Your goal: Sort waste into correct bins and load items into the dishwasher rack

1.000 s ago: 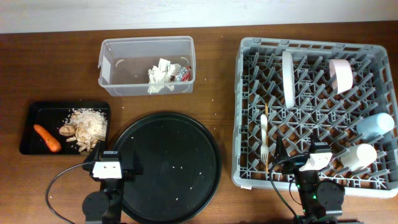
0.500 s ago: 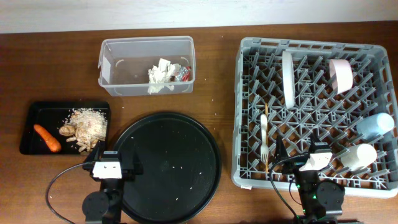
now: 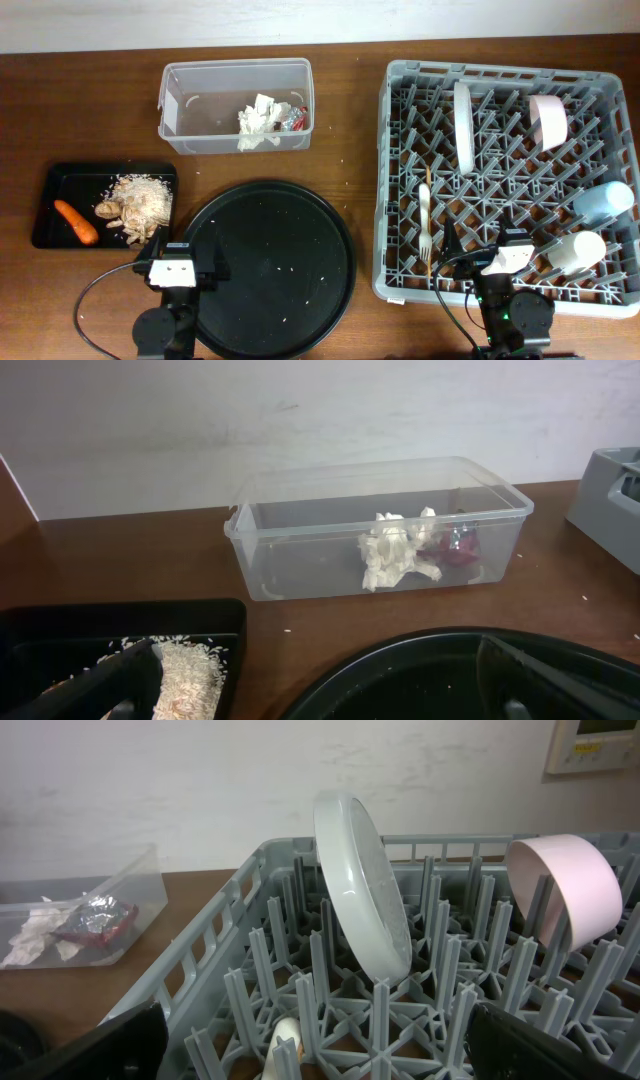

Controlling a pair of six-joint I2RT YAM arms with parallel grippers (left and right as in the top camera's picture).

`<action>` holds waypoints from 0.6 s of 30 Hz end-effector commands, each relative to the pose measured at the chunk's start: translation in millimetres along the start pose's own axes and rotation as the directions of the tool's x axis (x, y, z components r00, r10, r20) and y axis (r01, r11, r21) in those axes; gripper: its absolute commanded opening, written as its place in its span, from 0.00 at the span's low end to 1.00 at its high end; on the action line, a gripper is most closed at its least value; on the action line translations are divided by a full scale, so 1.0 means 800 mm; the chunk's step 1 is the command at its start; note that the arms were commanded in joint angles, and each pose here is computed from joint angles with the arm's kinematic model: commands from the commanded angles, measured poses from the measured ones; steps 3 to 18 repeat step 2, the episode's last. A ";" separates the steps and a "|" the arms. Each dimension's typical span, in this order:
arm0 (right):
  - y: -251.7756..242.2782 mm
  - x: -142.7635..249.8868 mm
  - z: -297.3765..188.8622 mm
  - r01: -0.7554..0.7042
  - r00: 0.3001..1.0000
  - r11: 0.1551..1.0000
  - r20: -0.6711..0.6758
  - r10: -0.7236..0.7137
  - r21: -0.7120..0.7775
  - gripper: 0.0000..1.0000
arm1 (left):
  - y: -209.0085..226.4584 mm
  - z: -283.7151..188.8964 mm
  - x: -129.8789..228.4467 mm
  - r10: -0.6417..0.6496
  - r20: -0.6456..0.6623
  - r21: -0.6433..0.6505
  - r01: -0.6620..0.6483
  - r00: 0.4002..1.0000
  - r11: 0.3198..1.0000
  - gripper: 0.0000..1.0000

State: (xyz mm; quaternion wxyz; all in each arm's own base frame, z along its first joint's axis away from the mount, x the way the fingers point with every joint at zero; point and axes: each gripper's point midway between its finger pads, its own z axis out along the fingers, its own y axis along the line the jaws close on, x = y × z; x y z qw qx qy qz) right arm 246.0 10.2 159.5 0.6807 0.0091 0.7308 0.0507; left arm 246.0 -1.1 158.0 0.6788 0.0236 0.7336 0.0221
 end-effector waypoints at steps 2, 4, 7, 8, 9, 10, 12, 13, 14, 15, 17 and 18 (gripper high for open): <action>0.000 0.003 0.000 -0.003 1.000 1.000 -0.004 0.003 0.003 0.98 | -0.002 0.000 0.002 0.005 -0.002 0.009 -0.005 1.000 1.000 0.99; 0.000 0.003 0.000 -0.003 1.000 1.000 -0.004 0.003 0.003 0.98 | -0.002 0.000 0.002 0.005 -0.002 0.009 -0.005 1.000 1.000 0.99; 0.000 0.003 0.000 -0.003 1.000 1.000 -0.004 0.003 0.003 0.98 | -0.002 0.000 0.002 0.005 -0.002 0.009 -0.005 1.000 1.000 0.99; 0.000 0.003 0.000 -0.003 1.000 1.000 -0.004 0.003 0.003 0.98 | -0.002 0.000 0.002 0.005 -0.002 0.009 -0.005 1.000 1.000 0.99; 0.000 0.003 0.000 -0.003 1.000 1.000 -0.004 0.003 0.003 0.98 | -0.002 0.000 0.002 0.005 -0.002 0.009 -0.005 1.000 1.000 0.99; 0.000 0.003 0.000 -0.003 1.000 1.000 -0.004 0.003 0.003 0.98 | -0.002 0.000 0.002 0.005 -0.002 0.009 -0.005 1.000 1.000 0.99; 0.000 0.003 0.000 -0.003 1.000 1.000 -0.004 0.003 0.003 0.98 | -0.002 0.000 0.002 0.005 -0.002 0.009 -0.005 1.000 1.000 0.99; 0.000 0.003 0.000 -0.003 1.000 1.000 -0.004 0.003 0.003 0.98 | -0.002 0.000 0.002 0.005 -0.002 0.009 -0.005 1.000 1.000 0.99; 0.000 0.003 0.000 -0.003 1.000 1.000 -0.004 0.003 0.003 0.98 | -0.002 0.000 0.002 0.005 -0.002 0.009 -0.005 1.000 1.000 0.99; 0.000 0.003 0.000 -0.003 1.000 1.000 -0.004 0.003 0.003 0.98 | -0.002 0.000 0.002 0.005 -0.002 0.009 -0.005 1.000 1.000 0.99; 0.000 0.003 0.000 -0.003 1.000 1.000 -0.004 0.003 0.003 0.98 | -0.002 0.000 0.002 0.005 -0.002 0.009 -0.005 1.000 1.000 0.99; 0.000 0.003 0.000 -0.003 1.000 1.000 -0.004 0.003 0.003 0.98 | -0.002 0.000 0.002 0.005 -0.002 0.009 -0.005 1.000 1.000 0.99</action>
